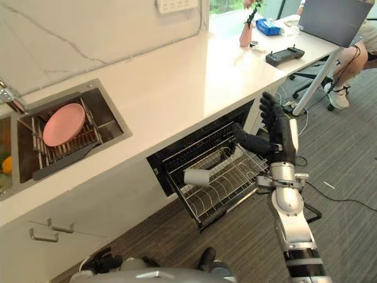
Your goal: Place the dishes in the dishwasher.
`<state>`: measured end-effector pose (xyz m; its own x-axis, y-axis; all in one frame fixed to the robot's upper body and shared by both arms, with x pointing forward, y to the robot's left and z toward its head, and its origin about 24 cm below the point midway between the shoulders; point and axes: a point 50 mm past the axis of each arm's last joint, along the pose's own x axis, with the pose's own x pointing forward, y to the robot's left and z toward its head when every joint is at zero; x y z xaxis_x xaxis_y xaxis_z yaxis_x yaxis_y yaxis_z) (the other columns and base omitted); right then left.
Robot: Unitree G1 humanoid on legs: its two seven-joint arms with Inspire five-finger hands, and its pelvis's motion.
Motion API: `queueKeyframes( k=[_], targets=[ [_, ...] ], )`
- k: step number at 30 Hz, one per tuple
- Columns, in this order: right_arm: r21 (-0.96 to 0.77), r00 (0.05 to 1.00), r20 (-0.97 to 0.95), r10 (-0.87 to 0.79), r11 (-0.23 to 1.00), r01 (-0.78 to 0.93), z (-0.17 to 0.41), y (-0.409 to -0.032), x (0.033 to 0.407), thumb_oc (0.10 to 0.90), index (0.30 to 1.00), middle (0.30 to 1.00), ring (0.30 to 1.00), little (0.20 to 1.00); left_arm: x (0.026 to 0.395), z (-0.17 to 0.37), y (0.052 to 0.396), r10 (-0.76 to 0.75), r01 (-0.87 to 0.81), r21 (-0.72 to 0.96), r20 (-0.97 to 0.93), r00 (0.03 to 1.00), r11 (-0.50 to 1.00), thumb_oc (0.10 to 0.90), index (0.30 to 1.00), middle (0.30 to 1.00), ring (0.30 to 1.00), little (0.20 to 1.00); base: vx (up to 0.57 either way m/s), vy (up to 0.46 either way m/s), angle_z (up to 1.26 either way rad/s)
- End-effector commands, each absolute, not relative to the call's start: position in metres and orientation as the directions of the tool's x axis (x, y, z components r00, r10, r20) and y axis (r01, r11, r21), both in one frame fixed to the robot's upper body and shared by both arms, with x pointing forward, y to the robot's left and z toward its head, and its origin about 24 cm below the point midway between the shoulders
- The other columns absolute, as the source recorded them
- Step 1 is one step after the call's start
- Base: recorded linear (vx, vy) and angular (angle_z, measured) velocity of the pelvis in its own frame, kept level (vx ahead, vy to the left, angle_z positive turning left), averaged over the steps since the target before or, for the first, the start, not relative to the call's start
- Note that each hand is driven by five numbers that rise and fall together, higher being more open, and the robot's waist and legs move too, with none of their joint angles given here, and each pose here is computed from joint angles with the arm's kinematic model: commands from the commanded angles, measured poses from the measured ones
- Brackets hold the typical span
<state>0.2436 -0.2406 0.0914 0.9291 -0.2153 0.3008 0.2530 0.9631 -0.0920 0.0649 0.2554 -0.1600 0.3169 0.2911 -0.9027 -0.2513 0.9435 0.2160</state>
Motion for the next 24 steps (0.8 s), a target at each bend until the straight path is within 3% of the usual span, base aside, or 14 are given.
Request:
queueKeyframes(
  k=[1, 4, 9, 11, 15, 24],
  targets=[
    [-0.016, 0.842, 0.493, -0.220, 0.965, 0.261, 0.131, -0.242, 0.241, 0.800, 0.900, 0.900, 0.900, 0.900, 0.044, -0.166, 0.248, 0.293, -0.174, 0.257, -0.927, 0.233, 0.951, 0.800, 0.900, 0.900, 0.900, 0.900, -0.01, 0.421, 0.11],
    [-0.070, 0.838, 0.501, -0.217, 0.955, 0.289, 0.134, -0.252, 0.237, 0.800, 0.900, 0.900, 0.900, 0.900, 0.047, -0.167, 0.243, 0.298, -0.152, 0.268, -0.925, 0.236, 0.951, 0.800, 0.900, 0.900, 0.900, 0.900, -0.06, 0.542, 0.05],
    [-0.044, 0.828, 0.500, -0.255, 0.947, 0.319, 0.140, -0.265, 0.235, 0.800, 0.900, 0.900, 0.900, 0.900, 0.082, -0.166, 0.221, 0.190, 0.017, 0.209, -0.916, 0.354, 0.978, 0.800, 0.900, 0.900, 0.900, 0.900, 0.09, 0.652, 0.89],
    [-0.044, 0.827, 0.500, -0.255, 0.947, 0.319, 0.139, -0.265, 0.235, 0.800, 0.900, 0.900, 0.900, 0.900, 0.082, -0.166, 0.222, 0.190, 0.017, 0.210, -0.915, 0.355, 0.978, 0.800, 0.900, 0.900, 0.900, 0.900, 0.11, 0.423, 0.65],
    [0.004, 0.853, 0.486, -0.192, 0.976, 0.217, 0.136, -0.241, 0.250, 0.800, 0.900, 0.900, 0.900, 0.900, 0.086, -0.164, 0.227, 0.206, 0.016, 0.227, -0.910, 0.359, 0.974, 0.800, 0.900, 0.900, 0.900, 0.900, 0.18, 0.525, 0.49],
    [-0.096, 0.867, 0.498, -0.013, 0.993, 0.070, 0.141, -0.219, 0.247, 0.800, 0.900, 0.900, 0.900, 0.900, 0.075, -0.167, 0.230, 0.212, -0.071, 0.200, -0.937, 0.279, 0.977, 0.800, 0.900, 0.900, 0.900, 0.900, 0.11, 0.022, 0.31]
  ],
)
